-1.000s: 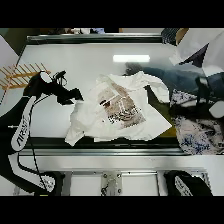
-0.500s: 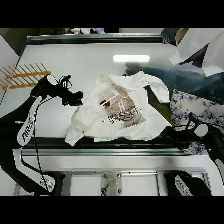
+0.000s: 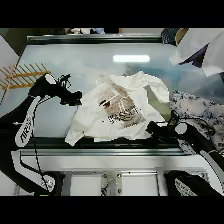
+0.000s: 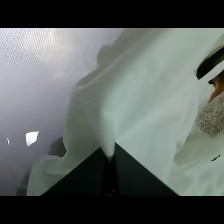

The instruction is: Fold the clothes and pants, and hang the long-sleeved shirts on hangers.

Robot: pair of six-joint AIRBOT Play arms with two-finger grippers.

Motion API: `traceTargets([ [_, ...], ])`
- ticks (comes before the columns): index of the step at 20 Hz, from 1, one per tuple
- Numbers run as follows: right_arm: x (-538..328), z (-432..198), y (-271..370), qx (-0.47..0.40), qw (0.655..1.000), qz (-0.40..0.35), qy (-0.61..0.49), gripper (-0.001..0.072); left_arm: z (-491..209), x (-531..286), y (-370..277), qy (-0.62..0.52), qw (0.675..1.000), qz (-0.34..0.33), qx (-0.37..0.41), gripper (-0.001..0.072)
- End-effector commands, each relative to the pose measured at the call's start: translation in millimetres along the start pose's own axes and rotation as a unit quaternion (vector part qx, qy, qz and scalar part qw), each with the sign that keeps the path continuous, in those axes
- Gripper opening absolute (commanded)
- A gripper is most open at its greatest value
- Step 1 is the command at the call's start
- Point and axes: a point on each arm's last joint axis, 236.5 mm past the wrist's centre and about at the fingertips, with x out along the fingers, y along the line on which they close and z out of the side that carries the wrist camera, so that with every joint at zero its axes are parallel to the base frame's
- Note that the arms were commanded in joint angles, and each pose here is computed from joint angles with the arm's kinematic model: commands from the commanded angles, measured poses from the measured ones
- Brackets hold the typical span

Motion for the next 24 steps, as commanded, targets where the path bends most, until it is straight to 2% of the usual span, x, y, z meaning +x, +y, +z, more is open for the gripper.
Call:
traceTargets([
  [1, -6, 19, 32, -0.087, 0.995, 0.028, -0.03, 0.0023, -3, -36, 14, -0.023, 0.997, 0.061, 0.04, 0.0018],
  [4, -54, 80, 80, -0.175, 0.979, 0.036, -0.094, 0.0023, -46, -78, 12, -0.036, 0.993, 0.091, 0.059, 0.0018],
  [8, -147, 196, 134, -0.279, 0.94, -0.043, -0.194, 0.0023, -176, -89, -41, 0.024, 0.992, 0.041, 0.113, 0.0019],
  [11, -196, 255, 204, -0.292, 0.918, -0.012, -0.269, 0.0023, -240, -82, -91, 0.016, 0.984, -0.007, 0.178, 0.0019],
  [14, -211, 281, 243, -0.269, 0.914, 0.026, -0.302, 0.0024, -260, -74, -122, -0.012, 0.971, -0.025, 0.238, 0.0019],
  [15, -209, 280, 251, -0.268, 0.915, 0.04, -0.299, 0.0038, -251, -75, -133, -0.035, 0.968, -0.034, 0.245, 0.0071],
  [16, -208, 276, 256, -0.263, 0.918, 0.056, -0.293, 0.0153, -235, -79, -139, -0.059, 0.967, -0.036, 0.245, 0.0354],
  [17, -208, 272, 260, -0.261, 0.919, 0.066, -0.288, 0.0418, -209, -88, -136, -0.088, 0.967, -0.018, 0.238, 0.0616],
  [18, -212, 269, 260, -0.264, 0.919, 0.066, -0.287, 0.0666, -179, -100, -124, -0.115, 0.968, 0.009, 0.224, 0.0643],
  [19, -218, 265, 260, -0.276, 0.915, 0.062, -0.286, 0.0681, -150, -112, -109, -0.138, 0.968, 0.034, 0.205, 0.0642],
  [22, -229, 240, 249, -0.342, 0.903, 0.032, -0.259, 0.066, -81, -135, -48, -0.174, 0.973, 0.077, 0.129, 0.0625],
  [24, -223, 214, 226, -0.365, 0.907, 0.005, -0.209, 0.0521, -64, -121, -6, -0.152, 0.98, 0.09, 0.088, 0.0624],
])
